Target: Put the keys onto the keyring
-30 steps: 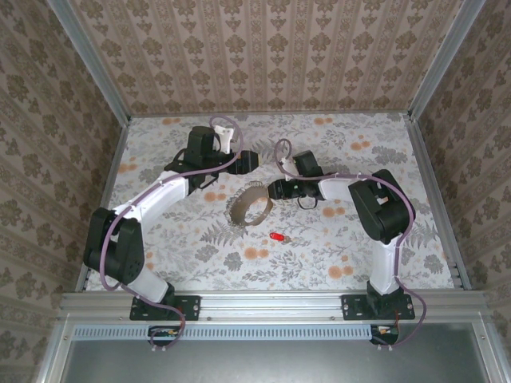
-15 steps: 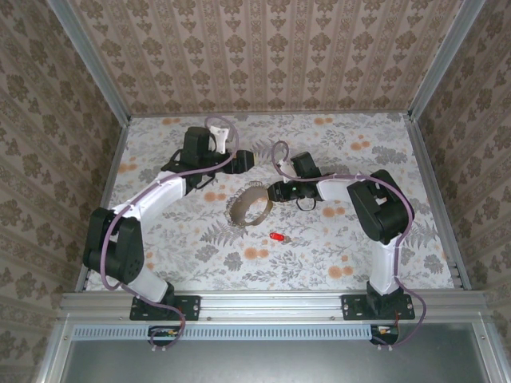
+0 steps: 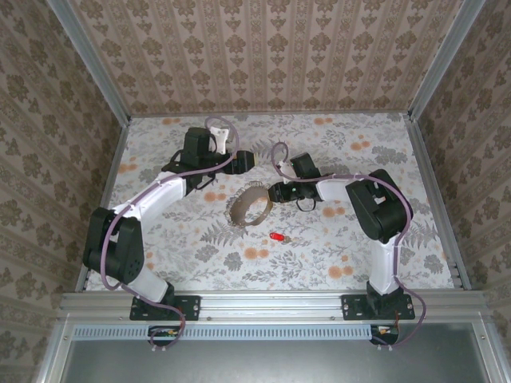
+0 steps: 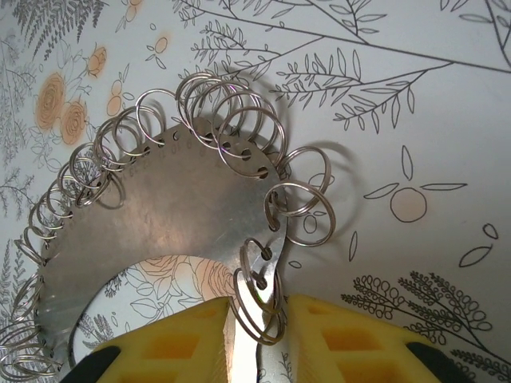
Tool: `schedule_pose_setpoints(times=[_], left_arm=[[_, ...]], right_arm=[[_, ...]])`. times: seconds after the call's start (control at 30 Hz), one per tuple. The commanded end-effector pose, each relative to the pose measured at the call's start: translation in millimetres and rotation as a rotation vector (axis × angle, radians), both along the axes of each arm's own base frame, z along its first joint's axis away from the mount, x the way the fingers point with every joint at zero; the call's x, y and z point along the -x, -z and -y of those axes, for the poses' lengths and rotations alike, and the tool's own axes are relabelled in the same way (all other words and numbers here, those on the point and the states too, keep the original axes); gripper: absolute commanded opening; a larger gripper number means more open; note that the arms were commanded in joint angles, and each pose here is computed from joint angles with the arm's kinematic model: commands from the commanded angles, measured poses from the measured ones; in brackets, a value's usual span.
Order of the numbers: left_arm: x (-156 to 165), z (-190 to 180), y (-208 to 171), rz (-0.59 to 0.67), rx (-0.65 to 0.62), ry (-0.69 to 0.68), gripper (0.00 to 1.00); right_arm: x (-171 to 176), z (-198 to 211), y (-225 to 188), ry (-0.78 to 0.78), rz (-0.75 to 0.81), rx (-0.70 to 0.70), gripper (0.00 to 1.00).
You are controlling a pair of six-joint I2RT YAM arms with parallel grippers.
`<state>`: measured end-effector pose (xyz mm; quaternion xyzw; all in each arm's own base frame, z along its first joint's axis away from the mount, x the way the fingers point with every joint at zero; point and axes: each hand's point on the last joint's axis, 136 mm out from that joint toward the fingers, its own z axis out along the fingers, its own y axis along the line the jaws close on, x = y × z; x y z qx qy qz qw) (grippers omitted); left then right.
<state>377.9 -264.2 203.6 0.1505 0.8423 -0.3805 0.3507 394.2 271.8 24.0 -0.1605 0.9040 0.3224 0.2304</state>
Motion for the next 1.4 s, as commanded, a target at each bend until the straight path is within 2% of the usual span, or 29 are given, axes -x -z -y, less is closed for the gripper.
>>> schedule_pose_setpoints(times=[0.0, 0.33, 0.43, 0.5, 0.6, 0.93, 1.37], left_arm=[[-0.1, -0.9, -2.1, 0.0, 0.022, 0.002, 0.81], [-0.3, -2.3, -1.5, -0.004, 0.026, -0.003, 0.81], [-0.7, -2.6, -1.9, -0.001, 0.026, -0.004, 0.81], [-0.9, -3.4, -2.2, 0.0, 0.027, -0.005, 0.81], [-0.9, -4.1, -4.0, 0.002, 0.029, -0.007, 0.81], [-1.4, -13.8, -24.8, 0.03, 0.046, -0.028, 0.81], [-3.4, -29.2, -80.0, 0.081, 0.085, -0.008, 0.82]], right_arm=[[2.4, 4.2, 13.7, 0.0, -0.016, 0.052, 0.26], [1.1, 4.3, 14.2, -0.006, -0.017, 0.062, 0.2], [3.3, 5.2, 14.3, -0.01, -0.016, 0.063, 0.13], [4.3, 4.6, 12.1, -0.016, -0.014, 0.06, 0.0], [5.3, 4.0, 4.2, -0.025, 0.001, 0.052, 0.0], [-3.3, -0.5, -70.5, -0.038, 0.187, -0.025, 0.0], [-10.2, -5.1, -158.9, -0.045, 0.363, -0.175, 0.0]])
